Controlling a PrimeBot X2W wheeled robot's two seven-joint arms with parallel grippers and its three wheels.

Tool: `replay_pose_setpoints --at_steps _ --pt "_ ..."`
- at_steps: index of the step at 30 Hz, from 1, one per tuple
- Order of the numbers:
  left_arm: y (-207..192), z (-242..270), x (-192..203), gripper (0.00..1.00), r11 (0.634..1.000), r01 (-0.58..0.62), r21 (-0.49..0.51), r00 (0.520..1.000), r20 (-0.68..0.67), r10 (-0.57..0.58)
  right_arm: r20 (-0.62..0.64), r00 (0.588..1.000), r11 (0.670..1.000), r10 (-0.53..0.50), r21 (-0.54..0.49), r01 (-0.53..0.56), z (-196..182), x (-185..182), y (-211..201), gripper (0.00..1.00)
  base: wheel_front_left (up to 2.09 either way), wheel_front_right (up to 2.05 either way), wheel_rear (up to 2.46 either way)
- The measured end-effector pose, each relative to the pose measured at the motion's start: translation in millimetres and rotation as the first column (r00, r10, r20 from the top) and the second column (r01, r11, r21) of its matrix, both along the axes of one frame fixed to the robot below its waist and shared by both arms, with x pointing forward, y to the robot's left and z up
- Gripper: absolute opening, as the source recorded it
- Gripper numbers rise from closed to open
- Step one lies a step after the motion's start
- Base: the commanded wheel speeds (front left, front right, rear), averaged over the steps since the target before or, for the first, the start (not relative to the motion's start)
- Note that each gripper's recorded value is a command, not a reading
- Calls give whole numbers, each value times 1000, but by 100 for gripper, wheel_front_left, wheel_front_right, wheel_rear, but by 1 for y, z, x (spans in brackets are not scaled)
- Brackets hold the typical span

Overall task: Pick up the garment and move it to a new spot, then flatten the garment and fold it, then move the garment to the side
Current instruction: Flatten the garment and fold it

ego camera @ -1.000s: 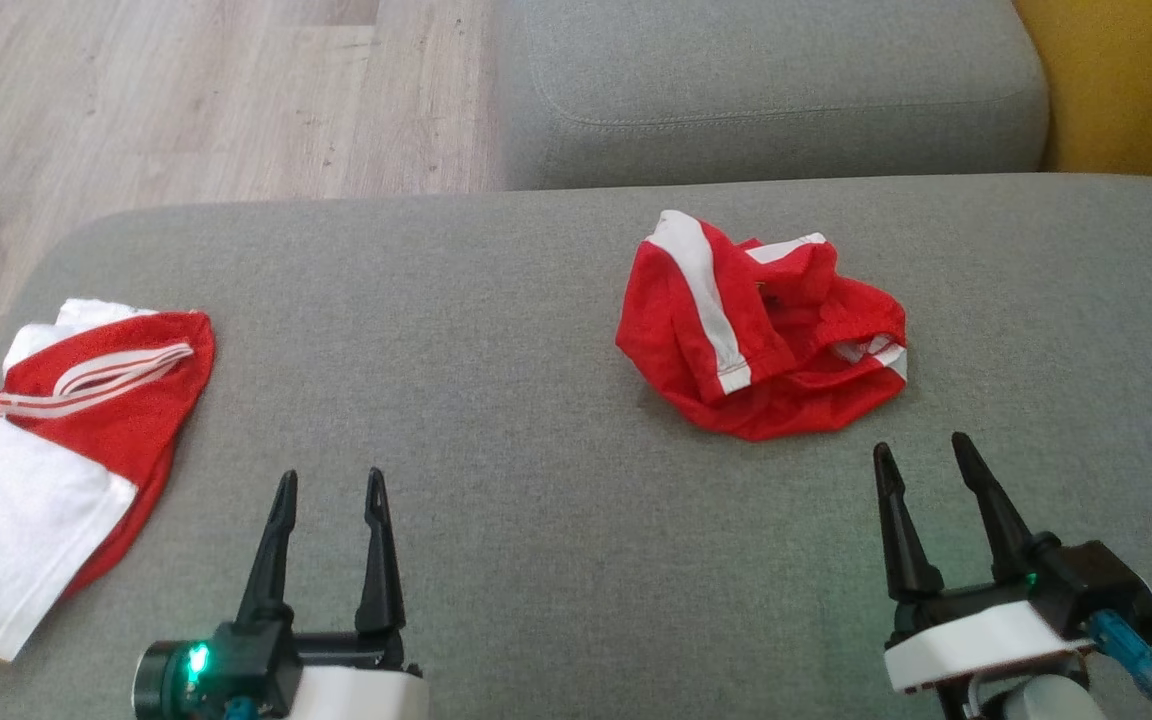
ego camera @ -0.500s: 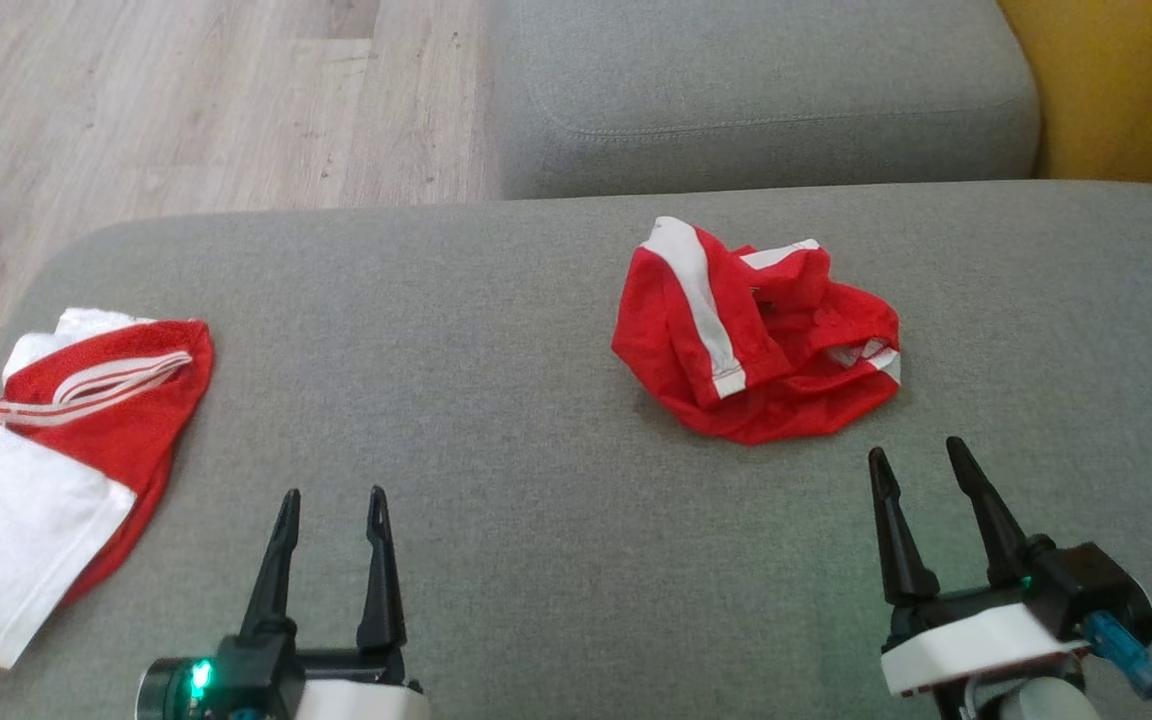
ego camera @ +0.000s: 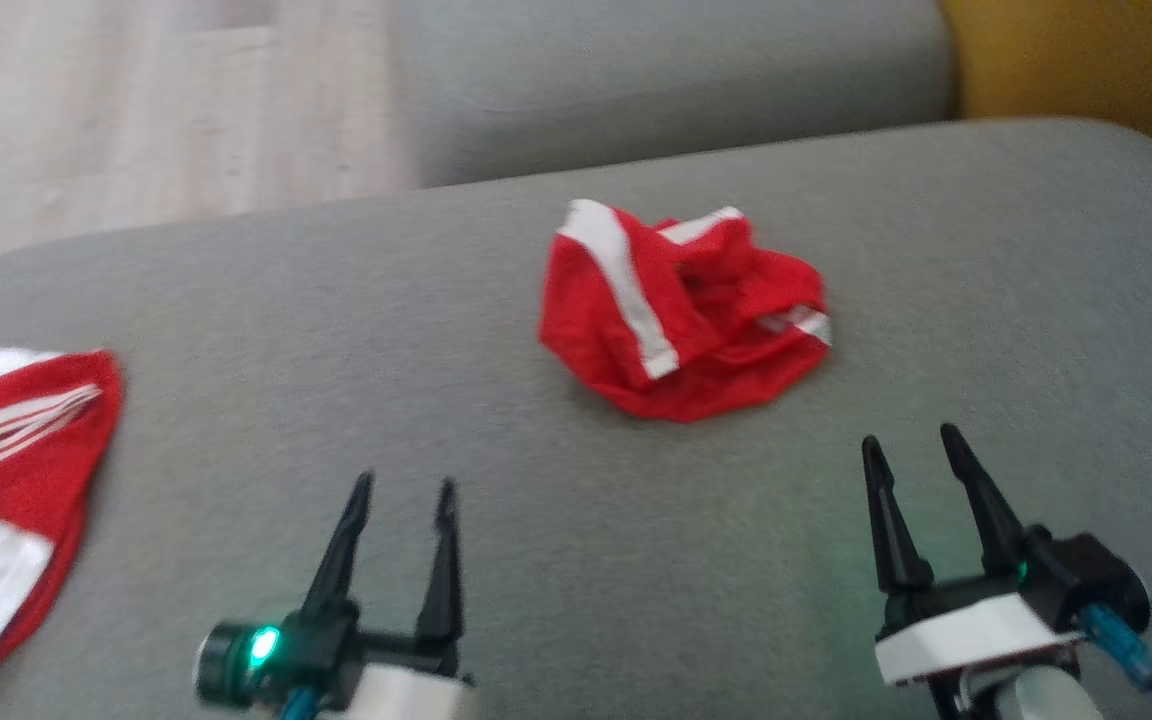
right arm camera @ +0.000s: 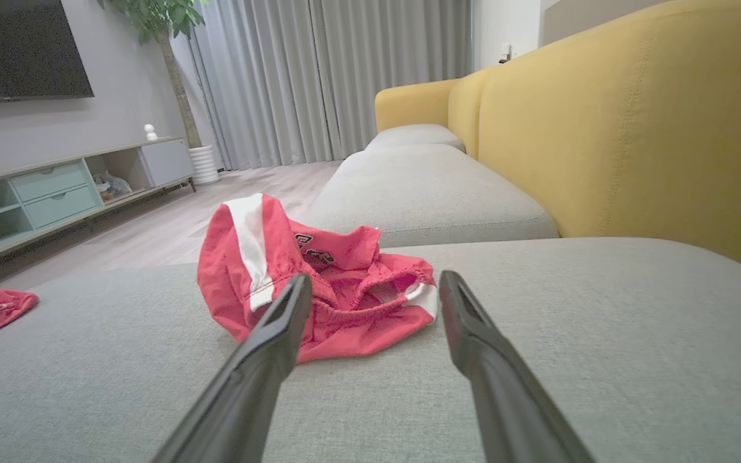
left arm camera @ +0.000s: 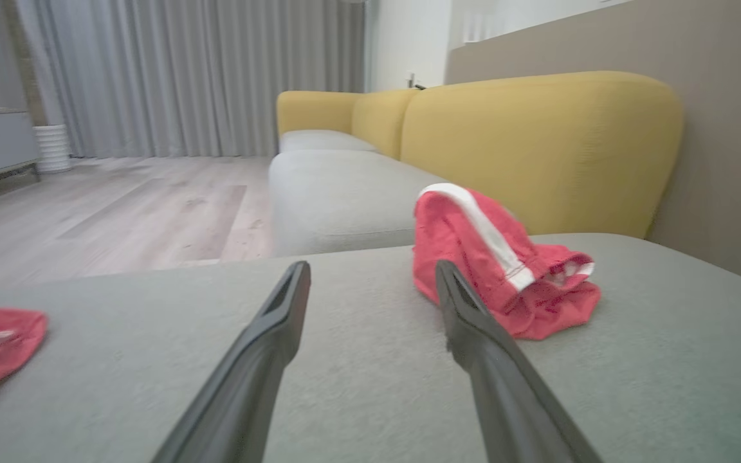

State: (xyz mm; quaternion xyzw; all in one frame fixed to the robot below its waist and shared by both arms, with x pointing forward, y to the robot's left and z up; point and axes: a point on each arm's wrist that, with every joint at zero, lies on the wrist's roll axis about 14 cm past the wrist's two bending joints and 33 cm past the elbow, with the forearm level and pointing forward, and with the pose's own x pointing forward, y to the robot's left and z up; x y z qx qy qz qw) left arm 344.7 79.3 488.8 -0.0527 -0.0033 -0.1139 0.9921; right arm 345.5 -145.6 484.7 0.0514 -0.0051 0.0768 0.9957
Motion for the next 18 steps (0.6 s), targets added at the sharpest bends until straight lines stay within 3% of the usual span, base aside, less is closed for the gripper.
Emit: replay_pose_setpoints --at_steps 4,7,11,14,18 --pt "-49 6 19 100 986 167 6 986 22 -167 26 998 998 -59 -2 59 9 1 -18 100 0 0 0" --pt "-93 5 36 100 949 314 31 949 30 -315 52 993 995 -101 -9 102 18 7 -33 100 0 0 0" --pt "-150 -5 52 100 865 494 88 868 13 -497 47 983 984 -180 -7 180 18 7 -58 100 0 0 0" --pt "-188 -24 60 100 781 612 127 790 -45 -612 1 972 972 -234 -9 234 5 0 -74 100 0 0 0" --pt "-228 -38 71 100 698 701 147 712 -95 -695 -32 960 960 -279 -33 278 -3 -2 -88 100 0 0 0"
